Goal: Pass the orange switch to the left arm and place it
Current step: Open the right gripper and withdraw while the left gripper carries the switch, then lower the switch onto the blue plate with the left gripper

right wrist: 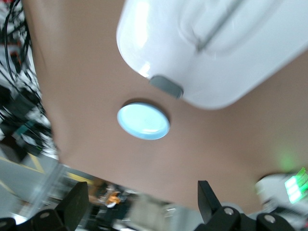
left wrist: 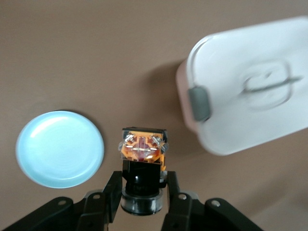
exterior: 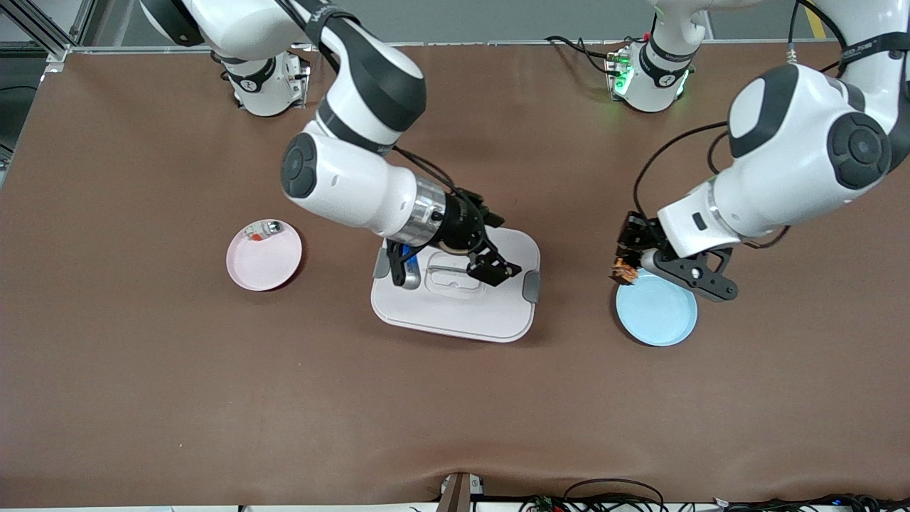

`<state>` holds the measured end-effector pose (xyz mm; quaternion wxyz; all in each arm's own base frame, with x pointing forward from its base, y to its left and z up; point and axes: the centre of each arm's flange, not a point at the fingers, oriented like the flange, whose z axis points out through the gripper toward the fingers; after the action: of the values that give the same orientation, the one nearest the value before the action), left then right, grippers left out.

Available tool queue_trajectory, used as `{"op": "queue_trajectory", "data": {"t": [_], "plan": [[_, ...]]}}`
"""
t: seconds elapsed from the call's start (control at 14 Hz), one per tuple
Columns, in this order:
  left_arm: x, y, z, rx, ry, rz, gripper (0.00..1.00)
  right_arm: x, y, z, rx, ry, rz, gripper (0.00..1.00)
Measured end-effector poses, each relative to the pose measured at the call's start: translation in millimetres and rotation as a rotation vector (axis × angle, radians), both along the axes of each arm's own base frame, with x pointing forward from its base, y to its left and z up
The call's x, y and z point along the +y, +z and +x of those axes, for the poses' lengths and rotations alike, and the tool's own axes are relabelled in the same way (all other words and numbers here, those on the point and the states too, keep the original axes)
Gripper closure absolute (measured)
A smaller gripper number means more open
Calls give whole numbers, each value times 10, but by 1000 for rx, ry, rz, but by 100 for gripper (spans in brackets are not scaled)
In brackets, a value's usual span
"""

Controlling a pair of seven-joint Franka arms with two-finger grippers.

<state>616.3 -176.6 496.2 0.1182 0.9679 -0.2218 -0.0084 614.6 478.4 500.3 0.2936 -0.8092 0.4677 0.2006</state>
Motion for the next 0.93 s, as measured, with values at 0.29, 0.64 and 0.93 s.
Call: {"op": "queue_trajectory", "data": {"t": [0.29,0.64,0.93], "plan": [[339,-317,17,-12,-239,95,58,-467,-128,101,-157,404,-106,0],[331,-749,-56,-6,-492,184,58,-1397,114,156,-274,858,-258,0],[402,-1139,-55,-53,-735,188,58,-2424,248,220,-219,1093,-318,0]]}}
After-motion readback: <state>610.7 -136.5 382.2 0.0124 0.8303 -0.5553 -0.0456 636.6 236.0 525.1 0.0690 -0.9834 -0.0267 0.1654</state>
